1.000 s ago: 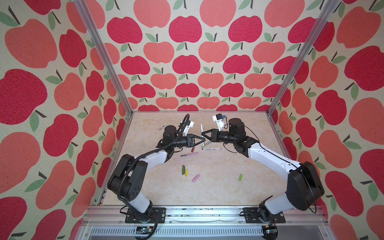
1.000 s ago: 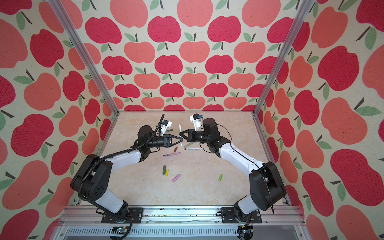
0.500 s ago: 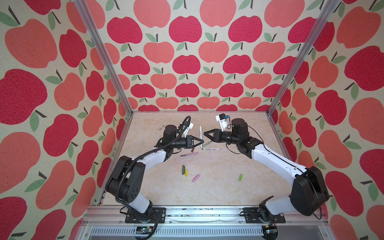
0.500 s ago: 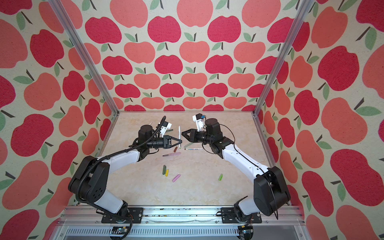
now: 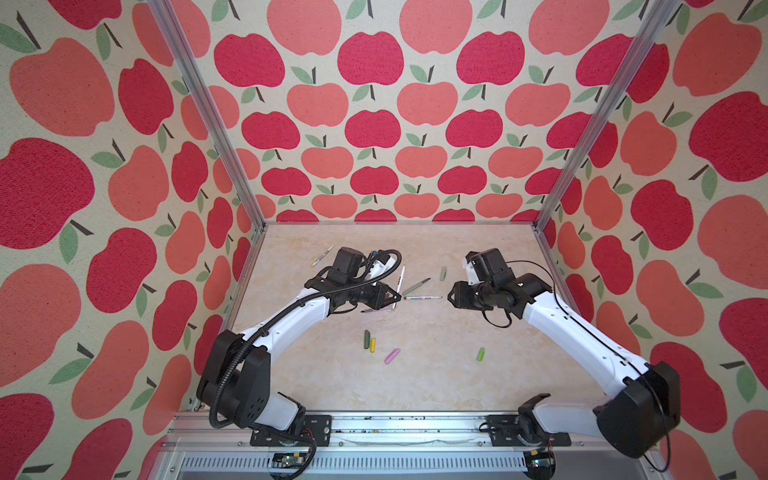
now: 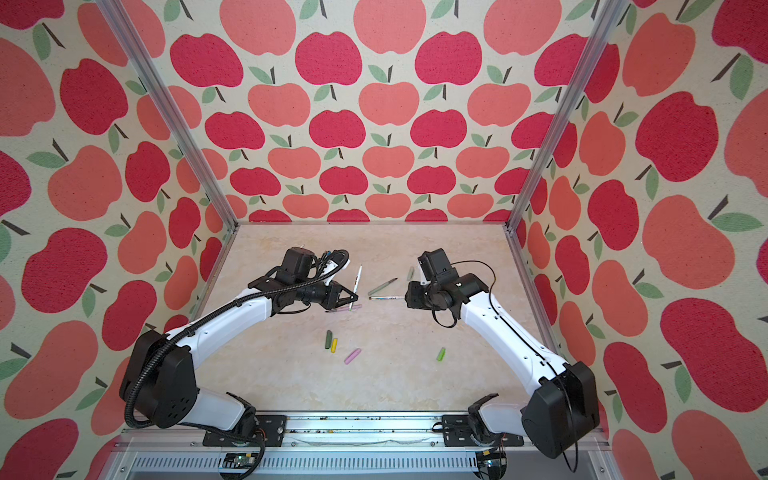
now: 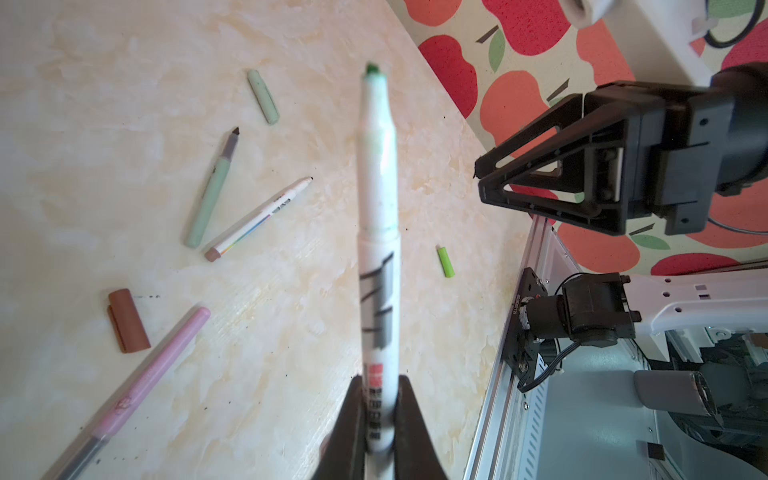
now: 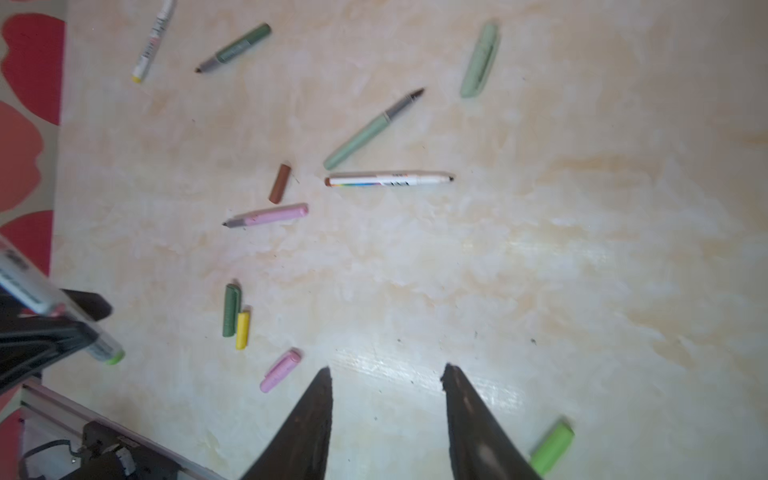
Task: Insert the pens into the pen caps
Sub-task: 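Move the right gripper down over the lime green cap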
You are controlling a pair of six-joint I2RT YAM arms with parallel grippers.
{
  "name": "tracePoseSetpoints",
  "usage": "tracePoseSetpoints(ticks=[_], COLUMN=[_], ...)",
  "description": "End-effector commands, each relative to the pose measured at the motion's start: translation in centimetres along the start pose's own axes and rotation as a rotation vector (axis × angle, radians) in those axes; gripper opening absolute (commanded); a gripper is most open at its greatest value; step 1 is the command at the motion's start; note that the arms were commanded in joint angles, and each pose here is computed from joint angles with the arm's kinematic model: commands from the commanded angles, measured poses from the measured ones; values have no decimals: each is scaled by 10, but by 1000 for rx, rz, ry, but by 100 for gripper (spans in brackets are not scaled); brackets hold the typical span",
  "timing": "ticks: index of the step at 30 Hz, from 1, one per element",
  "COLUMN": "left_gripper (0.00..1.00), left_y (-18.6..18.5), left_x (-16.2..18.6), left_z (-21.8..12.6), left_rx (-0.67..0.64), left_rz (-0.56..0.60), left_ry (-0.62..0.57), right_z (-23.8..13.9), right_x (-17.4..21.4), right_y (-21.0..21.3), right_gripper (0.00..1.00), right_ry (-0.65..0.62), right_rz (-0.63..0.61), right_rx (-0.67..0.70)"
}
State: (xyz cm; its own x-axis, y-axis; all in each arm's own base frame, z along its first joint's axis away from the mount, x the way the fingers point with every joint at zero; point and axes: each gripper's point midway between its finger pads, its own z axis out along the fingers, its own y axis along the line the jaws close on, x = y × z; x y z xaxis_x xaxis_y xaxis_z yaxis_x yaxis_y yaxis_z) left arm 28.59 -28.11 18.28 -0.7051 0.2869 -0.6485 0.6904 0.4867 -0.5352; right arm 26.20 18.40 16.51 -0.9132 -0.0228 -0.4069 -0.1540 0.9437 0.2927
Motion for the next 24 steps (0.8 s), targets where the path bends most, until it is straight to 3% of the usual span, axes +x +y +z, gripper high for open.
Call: tracePoseSetpoints(ticks=[1, 6, 13, 24], left_gripper=[0, 0, 0, 0], left_y=[-5, -18, -26, -27], left_x=[22, 31, 30, 31], left_z=[3, 12, 18, 20], left_rx=[-6, 26, 52, 49], left_rz=[46, 78, 90, 97], left_ry=[78, 115, 114, 116], right_z=[-5, 1, 17, 59], right_x=[65, 104, 121, 141], right_y=[-50, -58, -70, -76], right_gripper=[49, 57, 70, 74], right_ry=[197, 309, 364, 423], right_rz=[54, 115, 121, 225], right_rx=[192, 193, 233, 181])
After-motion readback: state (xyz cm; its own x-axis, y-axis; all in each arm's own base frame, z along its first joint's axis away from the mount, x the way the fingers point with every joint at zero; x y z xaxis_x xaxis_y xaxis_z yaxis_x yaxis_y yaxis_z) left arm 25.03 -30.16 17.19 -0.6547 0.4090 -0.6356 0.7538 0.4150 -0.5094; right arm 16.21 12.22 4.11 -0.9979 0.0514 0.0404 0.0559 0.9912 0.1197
